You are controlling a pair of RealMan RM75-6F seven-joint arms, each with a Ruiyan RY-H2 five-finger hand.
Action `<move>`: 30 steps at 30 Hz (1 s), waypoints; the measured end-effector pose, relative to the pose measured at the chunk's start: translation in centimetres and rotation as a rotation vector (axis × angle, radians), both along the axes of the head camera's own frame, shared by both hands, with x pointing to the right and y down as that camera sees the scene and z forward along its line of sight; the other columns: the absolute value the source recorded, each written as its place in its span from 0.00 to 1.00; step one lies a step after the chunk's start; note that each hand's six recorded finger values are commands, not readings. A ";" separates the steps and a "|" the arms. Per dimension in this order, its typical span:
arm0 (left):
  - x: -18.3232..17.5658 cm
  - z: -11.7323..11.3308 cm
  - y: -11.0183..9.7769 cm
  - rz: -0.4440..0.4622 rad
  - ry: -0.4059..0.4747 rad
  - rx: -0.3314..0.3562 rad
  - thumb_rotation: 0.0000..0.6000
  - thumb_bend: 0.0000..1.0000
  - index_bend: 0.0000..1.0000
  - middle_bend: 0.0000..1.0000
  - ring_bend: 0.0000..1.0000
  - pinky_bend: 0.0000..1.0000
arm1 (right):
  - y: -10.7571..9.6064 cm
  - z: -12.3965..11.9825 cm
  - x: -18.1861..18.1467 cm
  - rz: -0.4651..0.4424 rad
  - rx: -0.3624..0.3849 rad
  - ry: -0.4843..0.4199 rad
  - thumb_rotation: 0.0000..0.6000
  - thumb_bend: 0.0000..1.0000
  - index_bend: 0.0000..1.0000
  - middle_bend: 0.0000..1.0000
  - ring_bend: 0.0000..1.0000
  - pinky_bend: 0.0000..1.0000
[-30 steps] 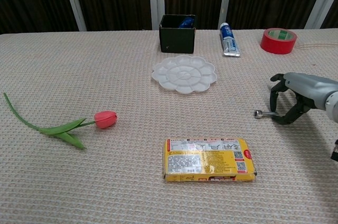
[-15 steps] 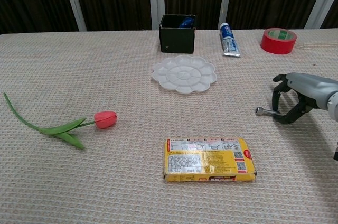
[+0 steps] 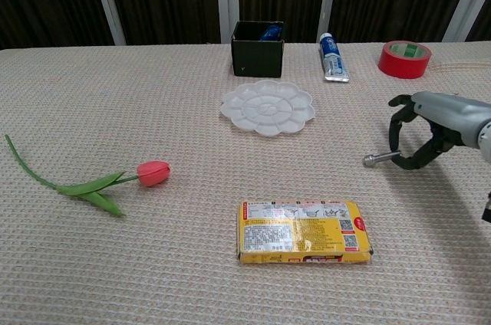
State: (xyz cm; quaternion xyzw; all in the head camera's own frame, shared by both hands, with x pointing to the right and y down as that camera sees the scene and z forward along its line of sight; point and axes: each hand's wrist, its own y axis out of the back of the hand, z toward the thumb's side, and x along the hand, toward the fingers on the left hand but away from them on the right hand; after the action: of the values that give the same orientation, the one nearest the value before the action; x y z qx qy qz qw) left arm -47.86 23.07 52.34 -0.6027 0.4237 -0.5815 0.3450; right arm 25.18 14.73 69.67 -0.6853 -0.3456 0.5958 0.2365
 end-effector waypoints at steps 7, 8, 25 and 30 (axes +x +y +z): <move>0.0 0.0 0.0 -0.001 0.003 0.000 1.00 0.25 0.18 0.00 0.00 0.00 | -1.0 -1.0 -0.8 -0.017 0.012 -0.002 1.00 0.36 0.57 0.08 0.17 0.09; 0.0 0.0 0.0 0.001 0.003 0.000 1.00 0.25 0.18 0.00 0.00 0.00 | -1.2 -1.1 -0.9 -0.021 0.014 0.000 1.00 0.36 0.57 0.08 0.17 0.09; -0.1 -0.1 0.0 0.000 0.004 0.001 1.00 0.25 0.18 0.00 0.00 0.00 | -2.3 -1.1 -1.8 -0.024 -0.023 0.021 1.00 0.36 0.57 0.08 0.17 0.09; 0.0 -0.1 0.0 0.001 0.002 0.000 1.00 0.25 0.18 0.00 0.00 0.00 | -2.4 -1.1 -1.8 -0.030 -0.025 0.024 1.00 0.36 0.57 0.08 0.17 0.09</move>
State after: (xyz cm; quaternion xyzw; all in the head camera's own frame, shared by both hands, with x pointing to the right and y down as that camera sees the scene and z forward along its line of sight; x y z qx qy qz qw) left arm -47.90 23.07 52.29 -0.6034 0.4240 -0.5807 0.3448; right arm 23.33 12.31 68.60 -0.6861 -0.3249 0.6046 0.2412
